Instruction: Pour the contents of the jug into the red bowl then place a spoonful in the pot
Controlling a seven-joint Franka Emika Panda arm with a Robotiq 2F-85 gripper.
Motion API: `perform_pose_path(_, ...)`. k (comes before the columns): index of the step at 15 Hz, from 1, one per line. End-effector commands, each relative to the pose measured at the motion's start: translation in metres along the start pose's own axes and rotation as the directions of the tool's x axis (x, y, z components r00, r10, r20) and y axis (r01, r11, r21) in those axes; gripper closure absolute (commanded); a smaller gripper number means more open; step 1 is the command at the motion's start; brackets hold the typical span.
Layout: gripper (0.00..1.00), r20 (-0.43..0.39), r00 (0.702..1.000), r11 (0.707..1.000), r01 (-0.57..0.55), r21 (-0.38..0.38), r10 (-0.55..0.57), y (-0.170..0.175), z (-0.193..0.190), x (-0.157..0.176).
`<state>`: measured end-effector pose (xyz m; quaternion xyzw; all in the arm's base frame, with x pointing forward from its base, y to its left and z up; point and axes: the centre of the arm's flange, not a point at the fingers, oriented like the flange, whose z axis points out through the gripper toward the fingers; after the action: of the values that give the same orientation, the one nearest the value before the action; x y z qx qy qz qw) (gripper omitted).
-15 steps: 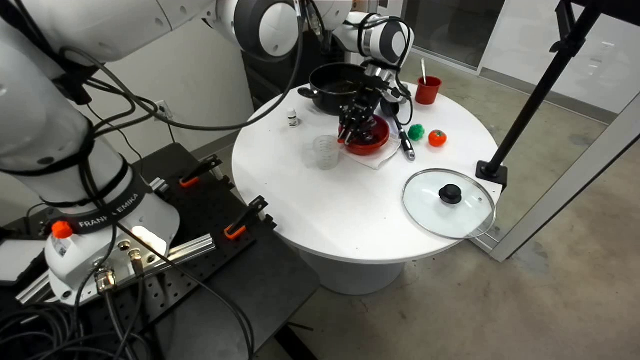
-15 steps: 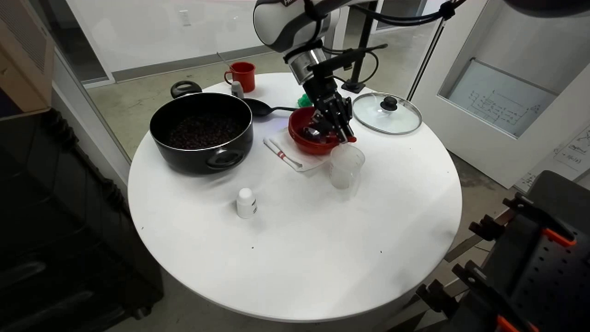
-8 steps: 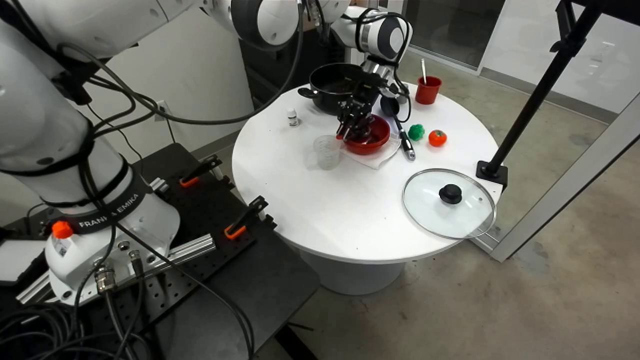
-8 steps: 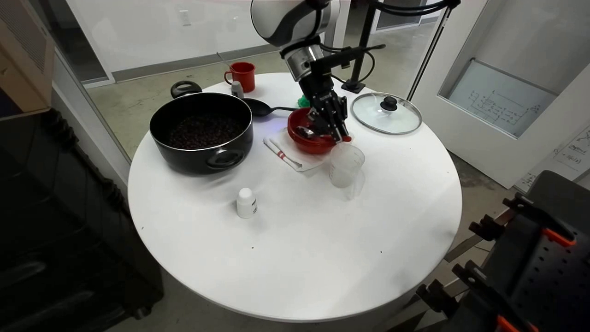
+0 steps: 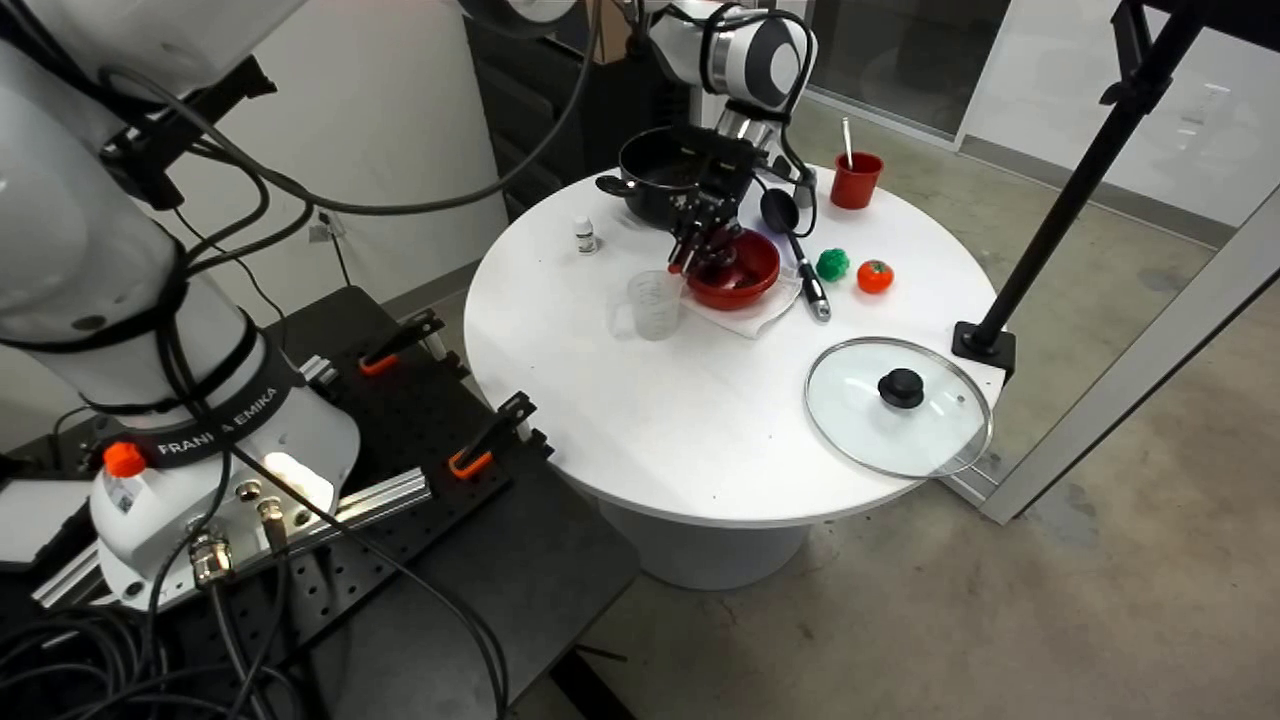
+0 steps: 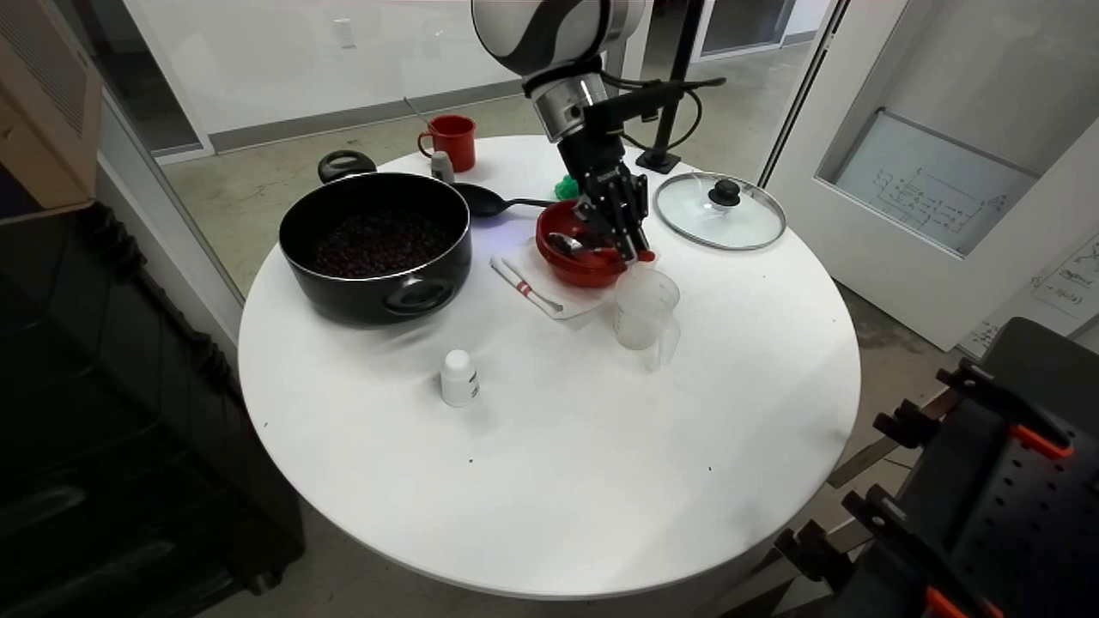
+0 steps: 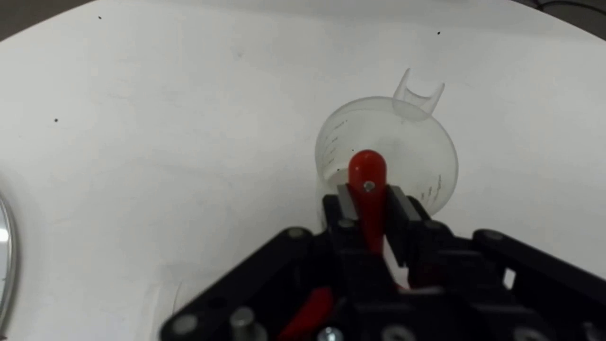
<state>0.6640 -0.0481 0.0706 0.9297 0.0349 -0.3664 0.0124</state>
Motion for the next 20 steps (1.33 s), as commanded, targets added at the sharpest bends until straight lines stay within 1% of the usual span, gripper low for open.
perform_pose_path(1,0.95,-0.028,0.999,1.000,0.019,0.016,-0.019,-0.001,0.009,-0.046)
perform_pose_path(5,0.95,-0.058,0.998,1.000,0.017,0.009,-0.016,0.000,0.008,-0.074)
perform_pose_path(11,0.95,-0.093,0.996,1.000,-0.016,0.000,0.016,-0.001,0.003,-0.110)
perform_pose_path(15,0.95,-0.128,0.991,0.999,-0.043,-0.001,0.042,-0.008,-0.015,-0.127)
perform_pose_path(20,0.95,-0.155,0.985,0.997,-0.080,0.011,0.080,-0.023,-0.053,-0.133)
